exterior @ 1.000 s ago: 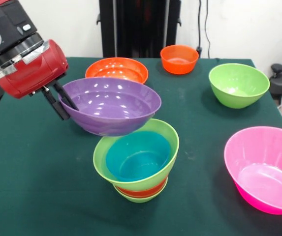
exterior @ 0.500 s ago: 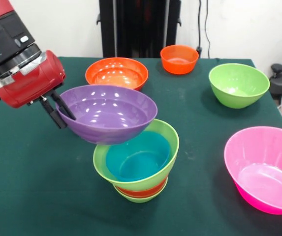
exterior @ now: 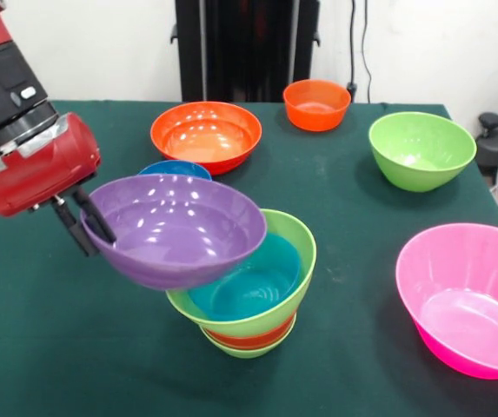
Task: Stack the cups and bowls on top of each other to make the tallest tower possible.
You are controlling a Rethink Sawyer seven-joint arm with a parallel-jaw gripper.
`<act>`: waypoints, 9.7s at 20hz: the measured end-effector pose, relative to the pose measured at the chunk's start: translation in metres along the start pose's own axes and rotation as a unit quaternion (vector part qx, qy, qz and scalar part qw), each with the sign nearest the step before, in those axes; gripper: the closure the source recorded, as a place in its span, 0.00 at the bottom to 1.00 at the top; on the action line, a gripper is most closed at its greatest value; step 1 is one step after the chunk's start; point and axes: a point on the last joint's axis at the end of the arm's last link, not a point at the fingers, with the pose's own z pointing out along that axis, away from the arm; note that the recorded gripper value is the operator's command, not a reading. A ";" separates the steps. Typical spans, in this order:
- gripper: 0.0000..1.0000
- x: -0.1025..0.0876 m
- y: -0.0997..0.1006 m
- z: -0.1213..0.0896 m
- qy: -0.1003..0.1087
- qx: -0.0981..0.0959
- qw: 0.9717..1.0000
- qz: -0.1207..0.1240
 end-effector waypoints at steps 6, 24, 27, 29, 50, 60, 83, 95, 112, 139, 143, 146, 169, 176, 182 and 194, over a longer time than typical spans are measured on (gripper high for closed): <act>1.00 0.013 0.007 0.007 0.007 -0.015 1.000 -0.012; 1.00 0.046 -0.001 0.019 0.020 -0.024 0.998 -0.046; 1.00 0.054 -0.006 0.021 0.022 -0.025 0.998 -0.054; 1.00 0.056 -0.008 0.021 0.023 -0.025 0.998 -0.057; 1.00 0.067 -0.014 0.012 0.029 -0.029 0.997 -0.064; 1.00 0.088 -0.026 -0.014 0.047 -0.036 0.995 -0.077; 1.00 0.110 -0.055 -0.016 0.061 -0.028 0.994 -0.091; 1.00 0.111 -0.058 -0.013 0.059 -0.025 0.994 -0.093; 1.00 0.118 -0.091 -0.026 0.065 -0.015 0.993 -0.096; 1.00 0.059 -0.129 0.000 0.014 0.029 0.998 -0.059; 1.00 0.051 -0.133 -0.002 0.009 0.033 0.998 -0.053; 1.00 0.047 -0.135 -0.005 0.007 0.034 0.998 -0.050; 1.00 0.027 -0.139 -0.006 -0.020 0.034 0.997 -0.063; 1.00 0.016 -0.142 -0.005 -0.032 0.036 0.997 -0.065; 1.00 0.012 -0.136 -0.012 -0.036 0.031 0.997 -0.067; 1.00 -0.032 -0.096 -0.040 -0.047 0.025 0.998 -0.032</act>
